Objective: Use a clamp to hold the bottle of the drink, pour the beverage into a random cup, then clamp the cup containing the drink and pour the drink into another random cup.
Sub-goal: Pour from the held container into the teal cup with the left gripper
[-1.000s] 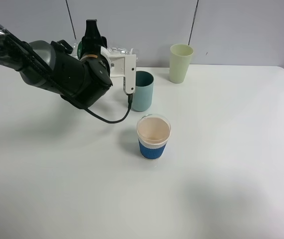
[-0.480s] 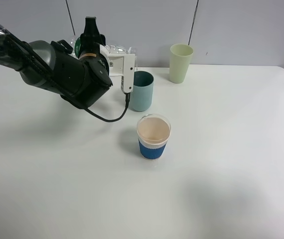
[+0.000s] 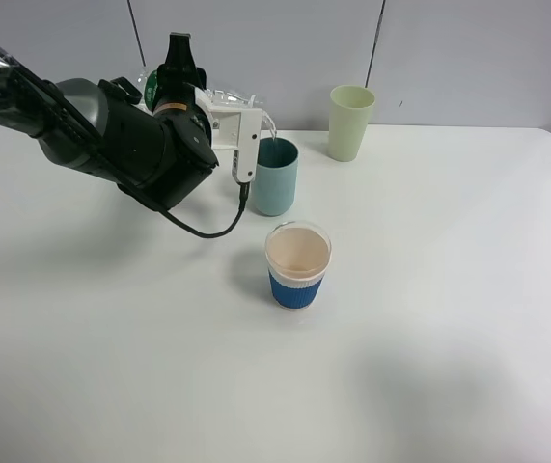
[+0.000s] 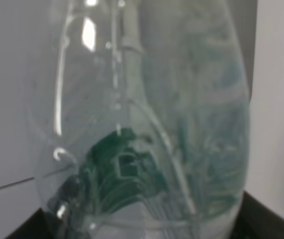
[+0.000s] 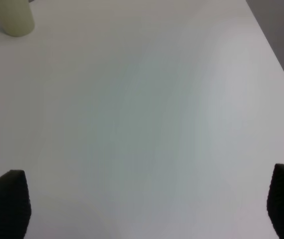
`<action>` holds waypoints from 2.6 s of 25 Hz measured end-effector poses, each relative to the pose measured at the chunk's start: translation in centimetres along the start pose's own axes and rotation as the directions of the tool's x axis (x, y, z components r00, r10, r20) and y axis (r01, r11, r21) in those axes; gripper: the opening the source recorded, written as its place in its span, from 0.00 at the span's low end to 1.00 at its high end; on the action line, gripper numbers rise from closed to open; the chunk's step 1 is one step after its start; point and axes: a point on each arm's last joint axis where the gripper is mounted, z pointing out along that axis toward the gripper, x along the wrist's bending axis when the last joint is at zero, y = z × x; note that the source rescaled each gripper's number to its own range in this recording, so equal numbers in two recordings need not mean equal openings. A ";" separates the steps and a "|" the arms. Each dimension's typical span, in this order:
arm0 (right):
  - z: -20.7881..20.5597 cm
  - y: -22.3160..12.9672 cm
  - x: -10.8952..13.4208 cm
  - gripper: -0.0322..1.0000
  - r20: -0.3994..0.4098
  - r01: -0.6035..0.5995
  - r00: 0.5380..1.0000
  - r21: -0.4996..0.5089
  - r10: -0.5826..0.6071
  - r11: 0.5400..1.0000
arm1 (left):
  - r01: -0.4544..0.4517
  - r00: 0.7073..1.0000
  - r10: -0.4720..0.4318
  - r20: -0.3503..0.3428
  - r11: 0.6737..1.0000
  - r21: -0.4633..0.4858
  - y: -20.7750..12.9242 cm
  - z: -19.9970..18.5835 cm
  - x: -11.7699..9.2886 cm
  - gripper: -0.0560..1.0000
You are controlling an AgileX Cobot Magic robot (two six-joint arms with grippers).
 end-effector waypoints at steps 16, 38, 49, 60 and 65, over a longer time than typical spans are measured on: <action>0.0 0.0 0.0 1.00 0.000 0.000 1.000 0.000 0.000 1.000 | -0.038 0.999 0.038 -0.011 0.999 0.013 -0.1 0.0 0.1 0.05; 0.0 0.0 0.0 1.00 0.000 0.000 1.000 0.000 0.000 1.000 | -0.106 0.994 0.107 -0.032 0.994 0.018 -0.1 0.0 0.3 0.05; 0.0 0.0 0.0 1.00 0.000 0.000 1.000 0.000 0.000 1.000 | -0.118 0.992 0.119 -0.052 0.993 0.026 -0.2 0.0 0.5 0.05; 0.0 0.0 0.0 1.00 0.000 0.000 1.000 0.000 0.000 1.000 | -0.117 0.991 0.120 -0.062 0.992 0.040 -0.3 0.0 0.6 0.05; 0.0 0.0 0.0 1.00 0.000 0.000 1.000 0.000 0.000 1.000 | -0.119 0.990 0.122 -0.072 0.991 0.054 -0.4 0.0 0.7 0.05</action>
